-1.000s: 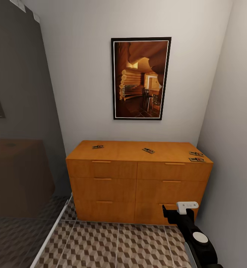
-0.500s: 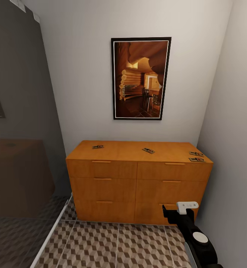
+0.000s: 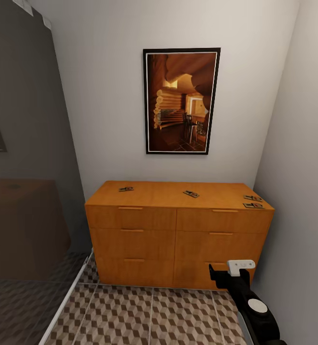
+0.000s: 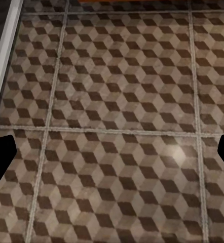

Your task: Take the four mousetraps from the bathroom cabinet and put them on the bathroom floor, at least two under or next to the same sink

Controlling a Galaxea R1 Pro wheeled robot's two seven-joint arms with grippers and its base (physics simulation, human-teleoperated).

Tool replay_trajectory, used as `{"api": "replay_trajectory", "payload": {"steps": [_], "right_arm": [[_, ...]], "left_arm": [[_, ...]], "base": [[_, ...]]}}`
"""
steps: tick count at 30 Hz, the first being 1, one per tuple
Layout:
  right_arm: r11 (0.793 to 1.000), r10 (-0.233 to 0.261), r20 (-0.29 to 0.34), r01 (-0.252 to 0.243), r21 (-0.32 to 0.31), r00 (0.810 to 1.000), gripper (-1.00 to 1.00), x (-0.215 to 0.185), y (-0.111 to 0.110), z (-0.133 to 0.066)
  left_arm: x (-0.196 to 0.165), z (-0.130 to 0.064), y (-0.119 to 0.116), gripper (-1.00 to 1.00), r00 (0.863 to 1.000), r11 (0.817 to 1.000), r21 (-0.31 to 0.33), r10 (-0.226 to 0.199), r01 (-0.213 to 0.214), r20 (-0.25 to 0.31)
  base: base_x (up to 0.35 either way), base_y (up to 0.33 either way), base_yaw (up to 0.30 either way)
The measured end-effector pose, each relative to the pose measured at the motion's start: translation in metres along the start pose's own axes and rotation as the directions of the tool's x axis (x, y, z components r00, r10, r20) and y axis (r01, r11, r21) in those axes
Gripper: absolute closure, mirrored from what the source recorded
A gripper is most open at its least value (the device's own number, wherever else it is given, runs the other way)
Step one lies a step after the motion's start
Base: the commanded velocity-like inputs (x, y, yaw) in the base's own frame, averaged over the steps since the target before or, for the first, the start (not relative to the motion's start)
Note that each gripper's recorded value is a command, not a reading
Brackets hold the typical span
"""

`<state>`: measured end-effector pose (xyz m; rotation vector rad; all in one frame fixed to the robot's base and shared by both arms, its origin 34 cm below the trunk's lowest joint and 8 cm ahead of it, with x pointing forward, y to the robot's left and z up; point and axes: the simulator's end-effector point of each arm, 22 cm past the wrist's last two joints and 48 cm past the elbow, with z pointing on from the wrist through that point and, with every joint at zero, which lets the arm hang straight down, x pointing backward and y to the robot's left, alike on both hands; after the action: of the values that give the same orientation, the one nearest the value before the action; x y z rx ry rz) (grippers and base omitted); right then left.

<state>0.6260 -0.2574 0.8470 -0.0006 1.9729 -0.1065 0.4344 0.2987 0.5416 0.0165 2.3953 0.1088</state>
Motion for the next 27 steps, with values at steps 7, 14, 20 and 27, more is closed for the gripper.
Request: {"api": "replay_trajectory", "payload": {"steps": [7,14,20,27], "right_arm": [[1.0,0.0,0.0,0.0,0.0,1.0,-1.0,0.0001,0.0,0.0],[1.0,0.0,0.0,0.0,0.0,1.0,-1.0,0.0,0.0,0.0],[1.0,0.0,0.0,0.0,0.0,1.0,-1.0,-0.0001,0.0001,0.0001],[1.0,0.0,0.001,0.0,0.0,1.0,-1.0,-0.0002,0.0,0.0]], "left_arm": [[0.0002,0.0,0.0,-1.0,1.0,1.0,0.0,0.0,0.0,0.0],[0.0003,0.0,0.0,-1.0,1.0,1.0,0.0,0.0,0.0,-0.001],[0.0003,0.0,0.0,-1.0,1.0,1.0,0.0,0.0,0.0,-0.001],[0.0003,0.0,0.0,-1.0,1.0,1.0,0.0,0.0,0.0,-0.001]], "base": [[0.0,0.0,0.0],[0.0,0.0,0.0],[0.0,0.0,0.0],[0.0,0.0,0.0]]}}
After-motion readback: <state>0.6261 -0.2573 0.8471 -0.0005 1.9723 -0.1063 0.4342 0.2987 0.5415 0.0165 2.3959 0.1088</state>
